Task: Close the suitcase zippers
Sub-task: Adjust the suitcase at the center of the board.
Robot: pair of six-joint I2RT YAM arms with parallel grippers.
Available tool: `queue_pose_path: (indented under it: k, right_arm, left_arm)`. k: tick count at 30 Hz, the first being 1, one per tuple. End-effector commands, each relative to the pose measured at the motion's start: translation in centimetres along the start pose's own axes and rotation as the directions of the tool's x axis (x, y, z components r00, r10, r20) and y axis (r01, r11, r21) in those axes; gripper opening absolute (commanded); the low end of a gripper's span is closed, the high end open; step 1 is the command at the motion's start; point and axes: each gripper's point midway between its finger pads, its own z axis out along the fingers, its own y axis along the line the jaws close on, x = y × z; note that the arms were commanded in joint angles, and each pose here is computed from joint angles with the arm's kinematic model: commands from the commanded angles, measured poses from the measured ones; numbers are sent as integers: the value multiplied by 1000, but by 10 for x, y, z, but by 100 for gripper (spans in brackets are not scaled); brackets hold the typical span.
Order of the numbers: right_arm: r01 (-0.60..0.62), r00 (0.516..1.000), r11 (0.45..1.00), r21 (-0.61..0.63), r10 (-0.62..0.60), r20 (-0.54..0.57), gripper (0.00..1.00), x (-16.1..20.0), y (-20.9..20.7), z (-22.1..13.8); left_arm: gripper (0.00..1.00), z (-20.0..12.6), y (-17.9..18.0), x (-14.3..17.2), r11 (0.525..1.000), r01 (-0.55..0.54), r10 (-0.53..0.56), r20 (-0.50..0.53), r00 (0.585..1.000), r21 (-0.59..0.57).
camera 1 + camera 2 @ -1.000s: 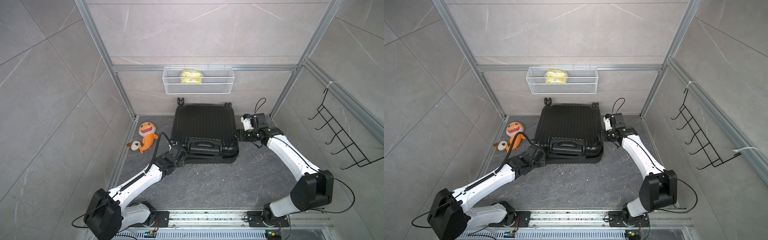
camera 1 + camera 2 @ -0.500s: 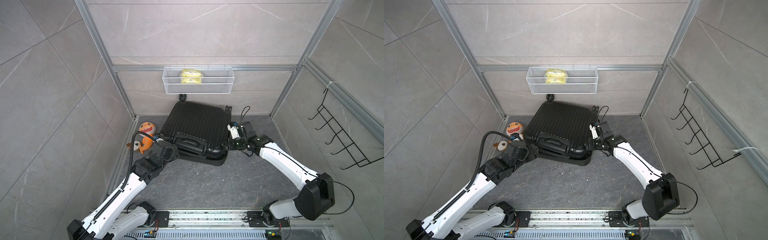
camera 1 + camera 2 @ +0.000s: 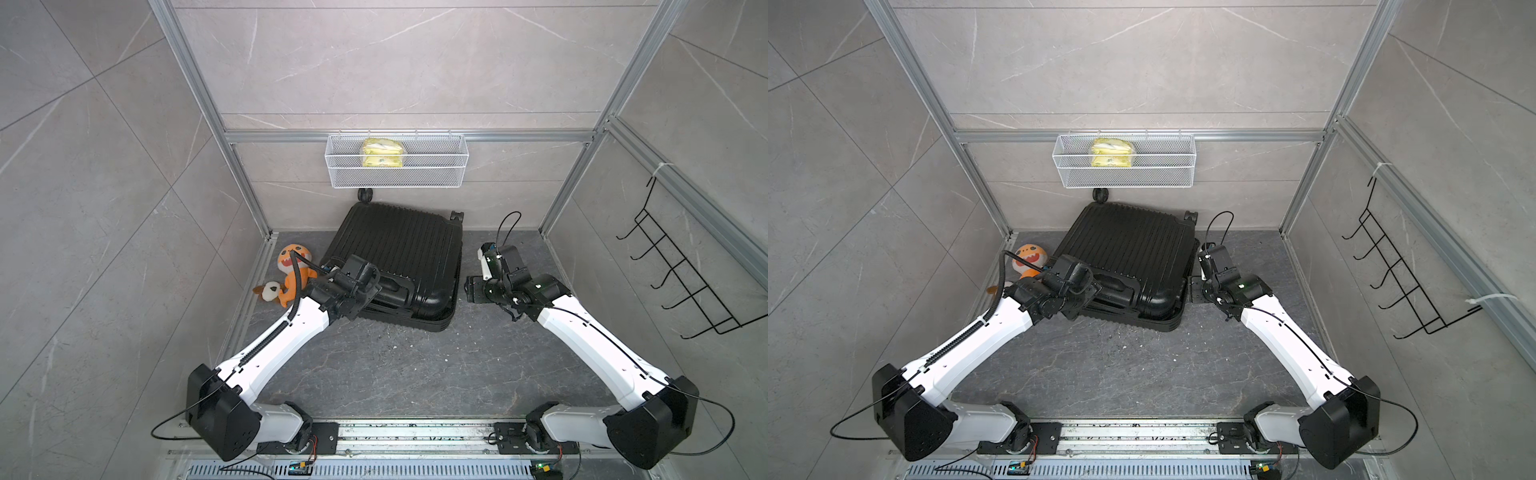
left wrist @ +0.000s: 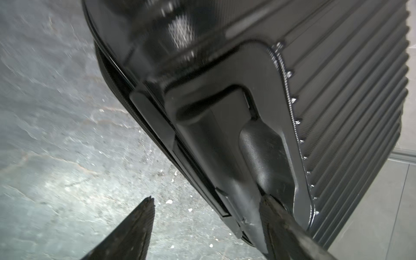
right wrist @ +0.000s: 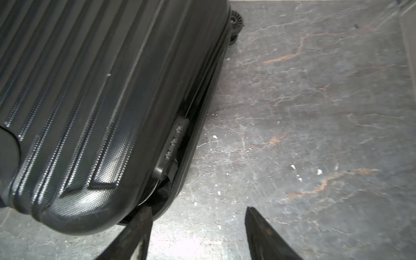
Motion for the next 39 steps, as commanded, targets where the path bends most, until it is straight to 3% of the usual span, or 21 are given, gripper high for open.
queue_pose_path:
  k: [1,16,18,20,27,33,39]
  right_arm:
    - [-9,1000,999,45,8,25,69,-3,-9,-14]
    - [-13,999,998,66,11,35,70,3,-16,-19]
    - [-14,999,998,66,12,39,70,2,-17,-21]
    - [-10,999,997,72,6,51,70,0,-18,-25]
    - [-28,997,992,126,19,72,71,3,-42,-32]
    - [-96,992,992,86,89,89,71,16,-61,-28]
    - [-124,985,989,81,113,133,72,26,-69,-20]
  left_arm:
    - [74,2,-7,3,997,78,-78,-16,997,-23]
    - [66,61,-26,30,987,55,-76,-137,988,-152]
    - [58,70,-26,36,987,25,-53,-173,984,-160]
    - [40,73,-26,35,986,-42,9,-201,980,-163]
    - [19,54,8,-11,947,-140,106,-130,986,-291]
    - [14,41,31,-71,916,-238,226,-75,971,-324]
    - [12,39,45,-100,848,-407,394,-109,913,-341]
